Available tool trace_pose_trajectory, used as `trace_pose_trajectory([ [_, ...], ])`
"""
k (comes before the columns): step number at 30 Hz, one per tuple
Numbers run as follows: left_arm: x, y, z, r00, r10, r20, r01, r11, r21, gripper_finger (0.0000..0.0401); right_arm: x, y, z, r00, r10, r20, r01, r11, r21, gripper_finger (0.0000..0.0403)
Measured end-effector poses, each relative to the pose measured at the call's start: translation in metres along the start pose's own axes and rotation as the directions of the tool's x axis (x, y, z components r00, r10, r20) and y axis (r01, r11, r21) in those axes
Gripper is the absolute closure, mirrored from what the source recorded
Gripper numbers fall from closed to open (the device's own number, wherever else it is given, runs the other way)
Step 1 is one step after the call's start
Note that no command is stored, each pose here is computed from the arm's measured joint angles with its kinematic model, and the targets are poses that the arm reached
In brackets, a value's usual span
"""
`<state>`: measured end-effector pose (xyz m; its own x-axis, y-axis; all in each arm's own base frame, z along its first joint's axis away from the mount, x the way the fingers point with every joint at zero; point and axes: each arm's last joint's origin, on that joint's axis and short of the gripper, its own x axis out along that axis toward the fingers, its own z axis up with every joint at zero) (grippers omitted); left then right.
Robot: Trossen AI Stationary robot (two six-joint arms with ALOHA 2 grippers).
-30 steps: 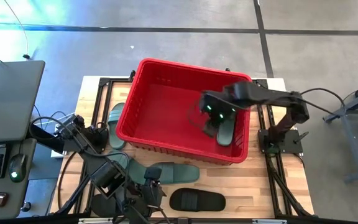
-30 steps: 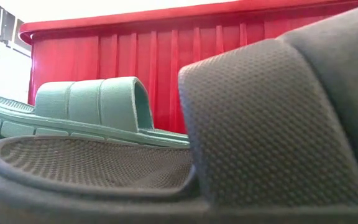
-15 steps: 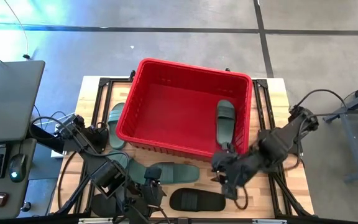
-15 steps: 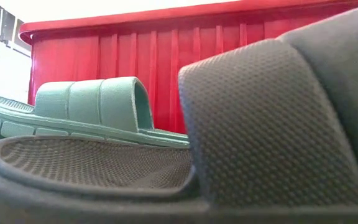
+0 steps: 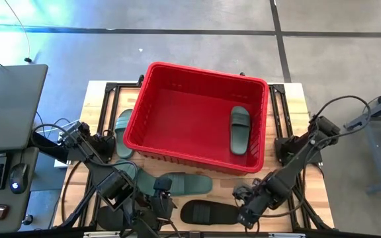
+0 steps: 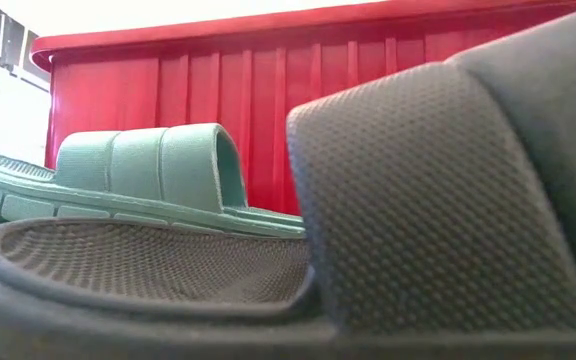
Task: Pick and place slides into bin
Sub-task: Put the green slide into the red bin
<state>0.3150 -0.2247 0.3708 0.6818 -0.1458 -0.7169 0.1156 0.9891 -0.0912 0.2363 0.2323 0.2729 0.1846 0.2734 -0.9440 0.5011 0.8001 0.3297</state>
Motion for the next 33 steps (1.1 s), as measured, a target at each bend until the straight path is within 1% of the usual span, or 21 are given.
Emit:
trace_pose_trajectory([
  [4, 0.000, 0.000, 0.000, 1.000, 0.000, 0.000, 0.000, 1.000, 0.000, 0.0201, 0.022, -0.008, 0.000, 0.997, 0.031, -0.075, -0.028, 0.999, 0.045, 0.0264],
  [8, 0.000, 0.000, 0.000, 1.000, -0.001, 0.002, 0.001, 1.000, -0.001, 0.0201, 0.035, -0.011, 0.002, 0.994, 0.077, -0.081, -0.076, 0.997, 0.013, 0.0264],
  [13, 0.000, -0.001, 0.002, 1.000, -0.010, 0.022, 0.010, 1.000, -0.011, 0.0201, 0.040, -0.017, 0.013, 0.987, 0.097, -0.131, -0.096, 0.995, 0.012, 0.0264],
  [15, 0.000, -0.001, 0.003, 1.000, -0.012, 0.026, 0.012, 1.000, -0.013, 0.0201, 0.039, -0.019, 0.020, 0.989, 0.098, -0.109, -0.098, 0.995, 0.005, 0.0264],
  [17, -0.001, -0.001, 0.003, 1.000, -0.012, 0.027, 0.013, 1.000, -0.013, 0.0201, 0.039, -0.023, 0.027, 0.998, 0.058, -0.033, -0.058, 0.998, 0.016, 0.0264],
  [20, -0.001, -0.001, 0.003, 1.000, -0.012, 0.027, 0.013, 1.000, -0.025, 0.0201, 0.038, -0.034, 0.039, 0.997, -0.043, 0.060, 0.044, 0.999, -0.007, 0.0264],
  [22, -0.001, -0.001, 0.002, 1.000, -0.023, 0.021, 0.024, 0.999, -0.036, 0.0201, 0.036, -0.043, 0.047, 0.992, -0.104, 0.064, 0.104, 0.995, 0.009, 0.0264],
  [24, -0.001, -0.002, 0.002, 0.998, -0.055, 0.006, 0.055, 0.998, -0.043, 0.0201, 0.035, -0.052, 0.056, 0.987, -0.150, 0.052, 0.149, 0.989, 0.022, 0.0264],
  [26, -0.001, -0.003, 0.002, 0.996, -0.090, -0.011, 0.090, 0.995, -0.054, 0.0201, 0.033, -0.057, 0.066, 0.983, -0.165, 0.079, 0.166, 0.986, -0.008, 0.0264],
  [29, -0.001, -0.005, 0.000, 0.988, -0.148, -0.043, 0.146, 0.988, -0.049, 0.0201, 0.029, -0.070, 0.077, 0.967, -0.246, 0.072, 0.249, 0.968, -0.035, 0.0264],
  [30, -0.001, -0.005, 0.000, 0.985, -0.163, -0.057, 0.161, 0.986, -0.041, 0.0201, 0.029, -0.074, 0.080, 0.965, -0.256, 0.056, 0.258, 0.966, -0.028, 0.0264],
  [33, 0.001, -0.004, -0.006, 0.981, -0.156, -0.114, 0.152, 0.987, -0.046, 0.0201, 0.027, -0.077, 0.091, 0.979, -0.203, 0.026, 0.203, 0.979, 0.003, 0.0264],
])
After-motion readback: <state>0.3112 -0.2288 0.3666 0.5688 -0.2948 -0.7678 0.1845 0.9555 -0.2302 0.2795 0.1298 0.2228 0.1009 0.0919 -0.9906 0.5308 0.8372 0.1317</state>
